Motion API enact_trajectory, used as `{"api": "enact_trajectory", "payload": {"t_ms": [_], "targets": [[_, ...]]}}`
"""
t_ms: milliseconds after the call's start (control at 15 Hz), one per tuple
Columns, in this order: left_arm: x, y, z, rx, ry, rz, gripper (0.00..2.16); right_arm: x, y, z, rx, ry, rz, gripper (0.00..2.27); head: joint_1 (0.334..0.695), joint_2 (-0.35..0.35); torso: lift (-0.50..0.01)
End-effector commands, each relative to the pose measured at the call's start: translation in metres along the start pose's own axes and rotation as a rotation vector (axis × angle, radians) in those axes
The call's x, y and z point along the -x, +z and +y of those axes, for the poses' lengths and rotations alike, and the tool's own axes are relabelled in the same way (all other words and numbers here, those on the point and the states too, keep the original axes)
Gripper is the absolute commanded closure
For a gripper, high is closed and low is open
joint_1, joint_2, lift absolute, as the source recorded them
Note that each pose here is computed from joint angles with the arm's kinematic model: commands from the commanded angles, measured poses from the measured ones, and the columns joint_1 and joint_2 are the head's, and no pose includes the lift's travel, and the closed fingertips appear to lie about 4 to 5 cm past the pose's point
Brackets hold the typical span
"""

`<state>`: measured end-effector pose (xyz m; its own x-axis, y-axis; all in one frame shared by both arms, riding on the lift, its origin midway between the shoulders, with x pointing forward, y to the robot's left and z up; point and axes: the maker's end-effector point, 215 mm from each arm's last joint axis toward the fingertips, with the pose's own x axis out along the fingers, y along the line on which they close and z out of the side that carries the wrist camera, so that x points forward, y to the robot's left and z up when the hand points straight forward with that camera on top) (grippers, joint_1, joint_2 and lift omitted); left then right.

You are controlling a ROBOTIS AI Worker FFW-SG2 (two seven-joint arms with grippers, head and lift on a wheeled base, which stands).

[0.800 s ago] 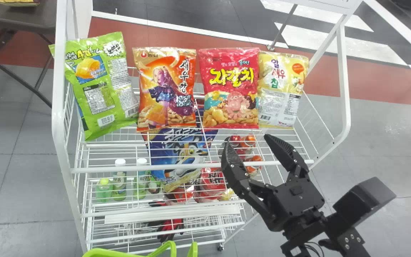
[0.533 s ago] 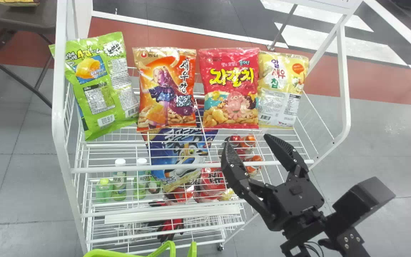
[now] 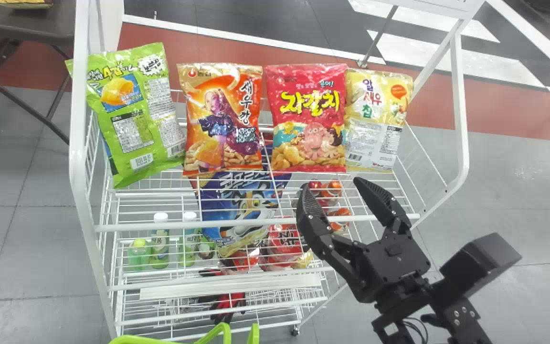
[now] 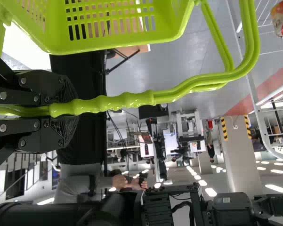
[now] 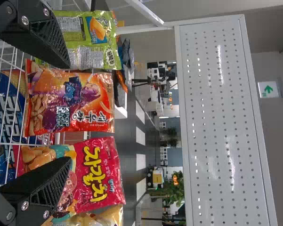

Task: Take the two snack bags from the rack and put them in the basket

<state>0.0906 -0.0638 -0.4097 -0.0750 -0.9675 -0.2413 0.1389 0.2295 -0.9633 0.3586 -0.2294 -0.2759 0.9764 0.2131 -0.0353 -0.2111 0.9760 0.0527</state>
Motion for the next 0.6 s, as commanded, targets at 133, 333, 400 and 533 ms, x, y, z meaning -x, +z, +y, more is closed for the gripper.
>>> {"api": "enact_trajectory", "payload": {"t_ms": [133,333,400,533], "targets": [[0.003,0.003,0.011,0.008,0.021,-0.031,1.5,-0.037,-0.012,-0.005,0.005,-0.011,-0.017,0.12,0.695,-0.35,-0.008],[0.002,0.012,0.015,-0.008,0.036,-0.033,1.5,-0.071,-0.018,-0.019,0.014,-0.04,-0.004,0.12,0.695,-0.35,-0.008],[0.003,0.012,0.018,0.0,0.04,-0.036,1.5,-0.089,-0.024,-0.021,0.005,-0.037,0.012,0.12,0.695,-0.35,-0.008],[0.008,0.013,0.02,0.02,0.029,-0.05,1.5,-0.121,-0.034,-0.022,0.016,-0.032,0.024,0.12,0.695,-0.35,-0.008]]}}
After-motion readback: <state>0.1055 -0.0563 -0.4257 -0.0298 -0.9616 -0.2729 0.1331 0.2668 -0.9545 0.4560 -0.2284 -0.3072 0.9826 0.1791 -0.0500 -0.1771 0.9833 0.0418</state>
